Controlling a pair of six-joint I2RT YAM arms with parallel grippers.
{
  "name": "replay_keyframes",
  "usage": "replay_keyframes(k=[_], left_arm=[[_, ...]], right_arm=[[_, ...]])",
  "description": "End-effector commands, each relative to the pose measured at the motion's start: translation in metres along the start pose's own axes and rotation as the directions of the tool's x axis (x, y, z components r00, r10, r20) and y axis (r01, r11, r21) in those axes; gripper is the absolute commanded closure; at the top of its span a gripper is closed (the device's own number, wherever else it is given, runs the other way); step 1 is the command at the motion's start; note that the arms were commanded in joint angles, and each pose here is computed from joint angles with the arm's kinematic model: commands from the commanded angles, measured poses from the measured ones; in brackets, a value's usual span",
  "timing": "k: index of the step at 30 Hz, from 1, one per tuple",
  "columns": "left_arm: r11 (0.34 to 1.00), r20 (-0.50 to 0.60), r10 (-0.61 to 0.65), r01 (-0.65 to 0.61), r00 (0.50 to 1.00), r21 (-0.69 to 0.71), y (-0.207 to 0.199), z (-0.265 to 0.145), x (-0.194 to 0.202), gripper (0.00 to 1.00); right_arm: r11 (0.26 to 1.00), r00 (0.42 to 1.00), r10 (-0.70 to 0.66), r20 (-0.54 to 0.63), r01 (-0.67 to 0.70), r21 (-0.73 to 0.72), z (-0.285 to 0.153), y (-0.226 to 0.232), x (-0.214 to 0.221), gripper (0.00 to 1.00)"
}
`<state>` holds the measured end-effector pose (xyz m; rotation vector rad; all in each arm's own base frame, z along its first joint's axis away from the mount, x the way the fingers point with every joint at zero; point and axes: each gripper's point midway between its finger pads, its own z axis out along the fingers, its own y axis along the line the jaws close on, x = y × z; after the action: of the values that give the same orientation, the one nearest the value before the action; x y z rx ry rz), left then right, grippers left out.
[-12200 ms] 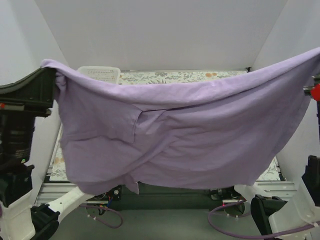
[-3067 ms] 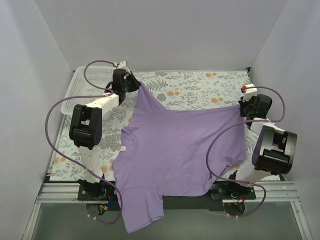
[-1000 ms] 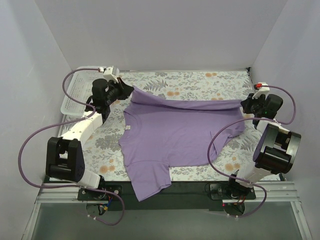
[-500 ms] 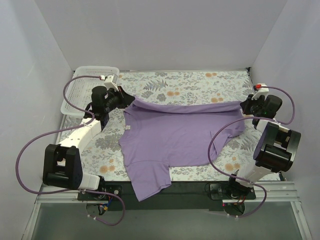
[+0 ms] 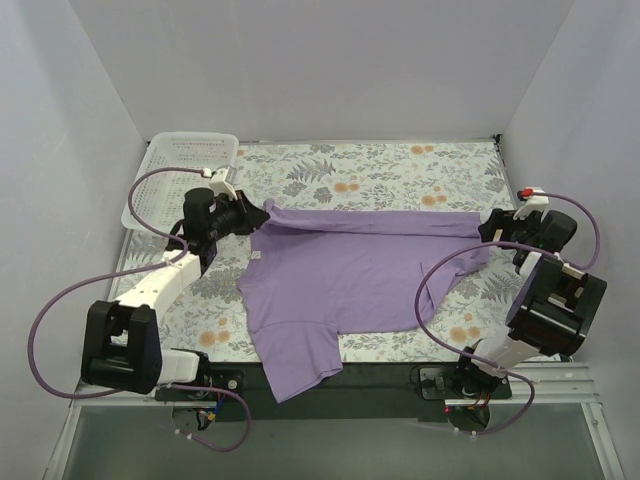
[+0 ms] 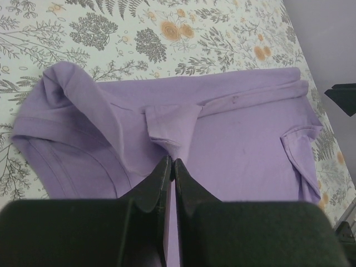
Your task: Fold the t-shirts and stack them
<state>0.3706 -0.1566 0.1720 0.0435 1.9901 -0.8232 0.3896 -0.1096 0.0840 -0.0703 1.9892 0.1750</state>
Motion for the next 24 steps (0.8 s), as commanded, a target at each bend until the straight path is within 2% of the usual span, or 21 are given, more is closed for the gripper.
replay_keyframes(k=[1,5,9,12,24], left_arm=[[1.000,0.014,0.008,-0.008,1.000,0.030,-0.010,-0.013,-0.001,1.00],[0.999,-0.006,0.002,-0.002,1.000,0.038,-0.011,-0.016,0.007,1.00],[1.000,-0.022,-0.008,0.008,1.000,0.030,-0.010,-0.021,0.016,1.00],[1.000,-0.034,-0.013,0.014,0.999,0.023,-0.008,-0.023,0.021,1.00],[0.999,-0.098,-0.049,0.048,0.994,-0.017,-0.005,-0.025,0.041,1.00]], right_arm=[[0.999,0.999,-0.037,0.035,0.038,-0.018,-0.012,0.001,-0.011,0.13],[0.997,0.998,-0.054,0.039,0.057,-0.060,-0.021,0.007,-0.011,0.08],[0.973,0.997,-0.068,0.036,0.075,-0.218,-0.030,0.029,-0.007,0.08],[0.962,0.999,-0.043,0.017,0.046,-0.269,-0.032,0.037,-0.002,0.08],[0.952,1.000,-0.025,0.006,0.025,-0.306,-0.040,0.041,0.001,0.07]])
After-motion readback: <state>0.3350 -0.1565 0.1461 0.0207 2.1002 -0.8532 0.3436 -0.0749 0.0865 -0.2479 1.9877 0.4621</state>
